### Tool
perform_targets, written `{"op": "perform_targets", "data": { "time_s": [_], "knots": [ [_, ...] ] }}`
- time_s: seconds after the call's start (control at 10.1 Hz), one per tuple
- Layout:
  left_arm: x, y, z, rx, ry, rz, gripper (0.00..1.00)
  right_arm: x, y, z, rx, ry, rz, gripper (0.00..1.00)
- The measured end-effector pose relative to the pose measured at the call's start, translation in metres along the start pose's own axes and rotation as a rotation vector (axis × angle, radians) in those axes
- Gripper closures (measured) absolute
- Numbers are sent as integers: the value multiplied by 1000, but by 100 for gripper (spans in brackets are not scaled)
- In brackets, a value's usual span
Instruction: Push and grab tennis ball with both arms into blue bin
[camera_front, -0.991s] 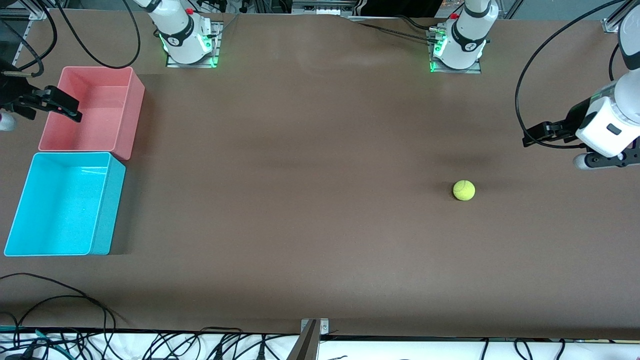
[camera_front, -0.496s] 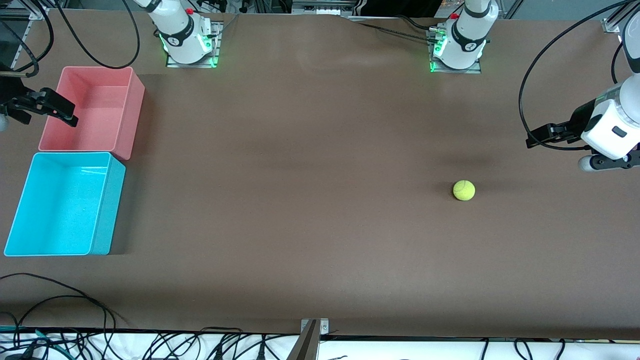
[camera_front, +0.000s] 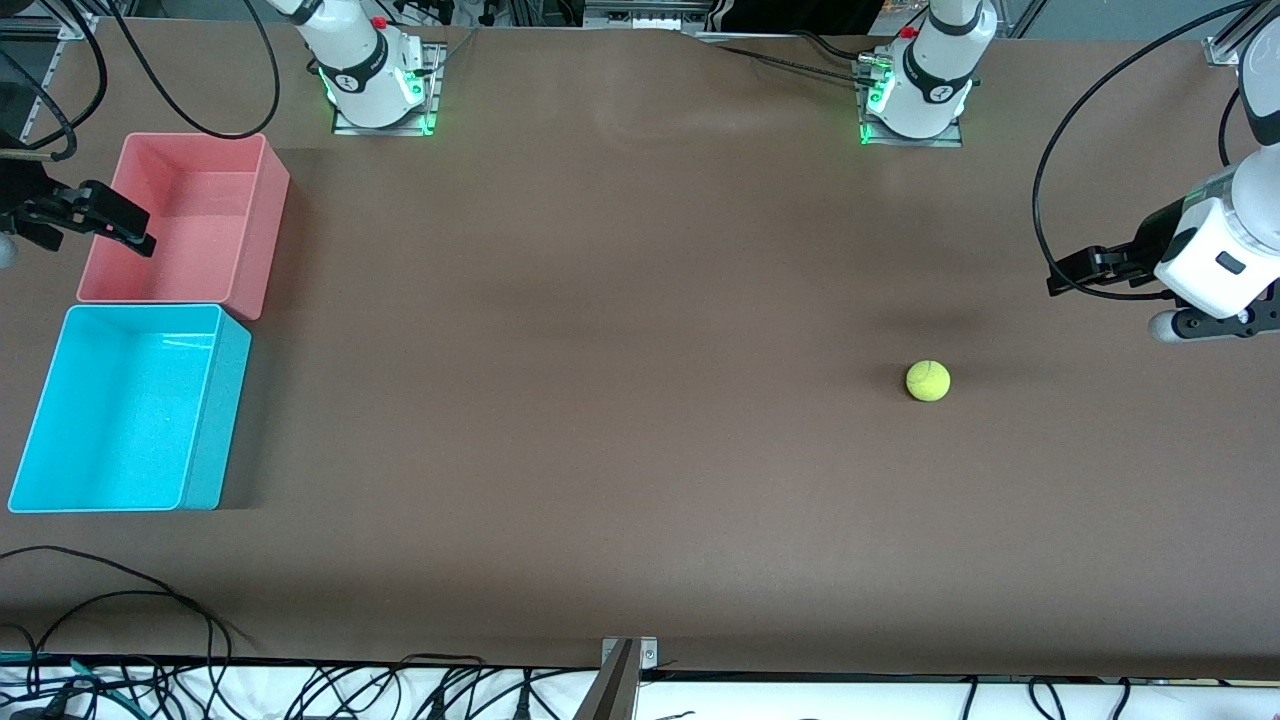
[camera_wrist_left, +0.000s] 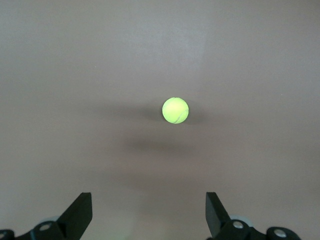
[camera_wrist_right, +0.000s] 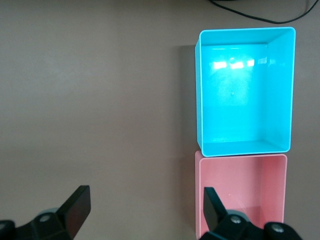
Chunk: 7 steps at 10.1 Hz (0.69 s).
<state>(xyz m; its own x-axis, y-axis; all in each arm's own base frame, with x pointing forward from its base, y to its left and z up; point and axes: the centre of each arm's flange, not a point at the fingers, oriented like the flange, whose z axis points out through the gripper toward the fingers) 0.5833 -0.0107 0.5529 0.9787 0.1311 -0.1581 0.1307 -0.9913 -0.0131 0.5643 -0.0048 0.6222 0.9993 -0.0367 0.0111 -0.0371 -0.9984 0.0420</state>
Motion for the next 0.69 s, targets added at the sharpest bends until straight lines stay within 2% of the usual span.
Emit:
{"op": "perform_targets", "data": {
  "time_s": [0.5,0.69],
  "knots": [
    [0,-1,0,0,0,-2,0,1,0,3,0,-4,1,0],
    [0,-1,0,0,0,-2,0,2,1,3,17,-4,6,0]
  ]
}}
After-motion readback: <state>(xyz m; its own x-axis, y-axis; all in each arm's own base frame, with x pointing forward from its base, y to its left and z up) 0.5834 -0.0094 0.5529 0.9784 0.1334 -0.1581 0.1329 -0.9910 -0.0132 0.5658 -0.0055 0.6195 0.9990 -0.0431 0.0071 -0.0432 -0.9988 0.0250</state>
